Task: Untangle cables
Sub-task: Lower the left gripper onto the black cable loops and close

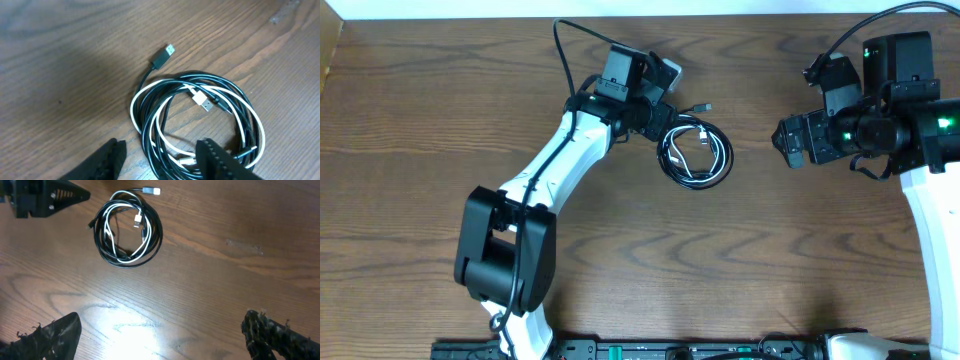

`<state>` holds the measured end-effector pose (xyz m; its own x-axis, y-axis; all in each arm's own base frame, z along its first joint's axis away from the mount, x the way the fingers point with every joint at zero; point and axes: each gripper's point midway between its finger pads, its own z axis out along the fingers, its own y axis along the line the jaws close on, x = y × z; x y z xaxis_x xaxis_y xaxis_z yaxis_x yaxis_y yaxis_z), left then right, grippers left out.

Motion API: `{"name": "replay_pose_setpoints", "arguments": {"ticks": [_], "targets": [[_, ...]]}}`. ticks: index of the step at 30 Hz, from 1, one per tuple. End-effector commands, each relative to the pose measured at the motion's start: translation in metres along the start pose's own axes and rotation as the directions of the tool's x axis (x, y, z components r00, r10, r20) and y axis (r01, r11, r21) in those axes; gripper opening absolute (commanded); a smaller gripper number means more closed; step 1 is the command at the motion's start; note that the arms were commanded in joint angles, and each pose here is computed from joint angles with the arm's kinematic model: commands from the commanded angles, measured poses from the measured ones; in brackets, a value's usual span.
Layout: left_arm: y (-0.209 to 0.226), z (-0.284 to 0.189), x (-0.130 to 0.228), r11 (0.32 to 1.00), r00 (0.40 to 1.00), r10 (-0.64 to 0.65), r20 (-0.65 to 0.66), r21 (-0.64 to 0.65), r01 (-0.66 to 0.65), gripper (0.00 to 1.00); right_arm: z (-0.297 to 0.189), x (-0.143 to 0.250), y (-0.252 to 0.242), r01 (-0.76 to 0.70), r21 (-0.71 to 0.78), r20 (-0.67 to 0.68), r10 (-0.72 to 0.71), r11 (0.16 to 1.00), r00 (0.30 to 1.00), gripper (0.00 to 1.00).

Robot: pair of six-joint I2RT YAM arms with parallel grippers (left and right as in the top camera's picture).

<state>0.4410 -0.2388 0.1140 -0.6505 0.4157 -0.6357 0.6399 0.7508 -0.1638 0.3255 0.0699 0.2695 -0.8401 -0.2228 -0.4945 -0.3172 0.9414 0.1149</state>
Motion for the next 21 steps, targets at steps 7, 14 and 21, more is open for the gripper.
{"name": "replay_pose_setpoints", "arguments": {"ticks": [7, 14, 21], "targets": [[0.01, 0.039, 0.029, 1.0, 0.996, -0.009, -0.086, -0.001, 0.009, 0.54, -0.006, 0.0, 0.004, 0.017, -0.009, 0.018, -0.017, 1.0, 1.0, 0.99], [0.014, 0.055, 0.04, 1.0, 0.994, -0.016, -0.108, 0.002, 0.016, 0.54, -0.006, 0.0, 0.004, 0.017, -0.009, 0.018, -0.017, 1.0, 1.0, 0.99], [0.014, 0.065, 0.053, 0.999, 0.989, -0.028, -0.144, 0.014, 0.03, 0.54, -0.006, 0.0, 0.006, 0.021, -0.012, 0.017, -0.021, 1.0, 1.0, 0.99]]}}
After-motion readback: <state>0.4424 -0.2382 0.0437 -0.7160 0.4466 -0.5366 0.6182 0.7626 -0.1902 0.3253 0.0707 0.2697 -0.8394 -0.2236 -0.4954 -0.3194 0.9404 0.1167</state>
